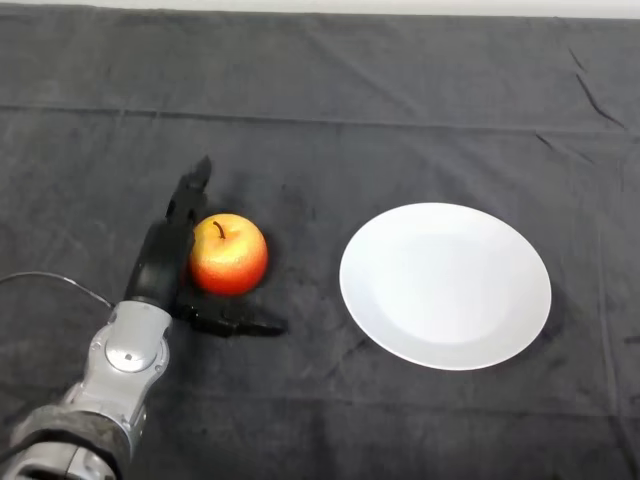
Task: Move the apple to the plate
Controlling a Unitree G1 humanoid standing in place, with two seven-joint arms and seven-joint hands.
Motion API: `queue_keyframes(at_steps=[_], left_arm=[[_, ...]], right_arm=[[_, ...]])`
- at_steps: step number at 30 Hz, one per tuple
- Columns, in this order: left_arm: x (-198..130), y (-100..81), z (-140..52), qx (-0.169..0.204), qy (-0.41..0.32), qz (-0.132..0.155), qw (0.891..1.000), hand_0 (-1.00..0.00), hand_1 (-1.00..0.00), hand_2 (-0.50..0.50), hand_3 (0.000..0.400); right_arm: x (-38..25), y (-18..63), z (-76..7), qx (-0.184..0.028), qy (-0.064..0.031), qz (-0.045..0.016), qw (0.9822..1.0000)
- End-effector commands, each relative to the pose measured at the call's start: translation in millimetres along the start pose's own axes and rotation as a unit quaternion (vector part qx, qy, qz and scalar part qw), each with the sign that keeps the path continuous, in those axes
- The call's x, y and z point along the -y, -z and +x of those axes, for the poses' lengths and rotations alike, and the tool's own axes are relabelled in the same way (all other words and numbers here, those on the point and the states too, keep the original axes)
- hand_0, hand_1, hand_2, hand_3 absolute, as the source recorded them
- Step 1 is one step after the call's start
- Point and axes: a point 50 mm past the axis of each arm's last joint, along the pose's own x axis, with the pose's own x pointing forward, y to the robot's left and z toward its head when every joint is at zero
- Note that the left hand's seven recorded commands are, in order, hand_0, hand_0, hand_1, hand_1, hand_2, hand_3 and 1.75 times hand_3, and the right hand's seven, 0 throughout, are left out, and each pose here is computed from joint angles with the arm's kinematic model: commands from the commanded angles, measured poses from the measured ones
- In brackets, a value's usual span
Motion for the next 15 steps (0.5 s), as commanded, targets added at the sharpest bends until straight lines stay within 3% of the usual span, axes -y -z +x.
queue_keyframes(at_steps=[1,2,8,15], left_arm=[[-3.3,-11.1,10.3,0.009,0.002,0.006,1.000,-1.00,-0.92,-0.04,0.400],[-3.5,-11.1,10.5,0.009,0.001,0.008,1.000,-1.00,-1.00,0.00,0.400],[-6.5,-13.8,13.2,0.010,-0.003,0.019,1.000,-1.00,-1.00,0.00,0.400],[-11.6,-29.4,24.5,0.025,-0.016,0.031,0.999,-1.00,-1.00,0.00,0.400]], right_arm=[[-3.8,-6.1,2.8,0.014,-0.0062,0.0064,0.9999],[-3.8,-6.1,2.8,0.014,-0.0062,0.0064,0.9999],[-3.8,-6.1,2.8,0.014,-0.0062,0.0067,0.9999],[-3.8,-6.1,2.9,0.014,-0.0063,0.0069,0.9999]])
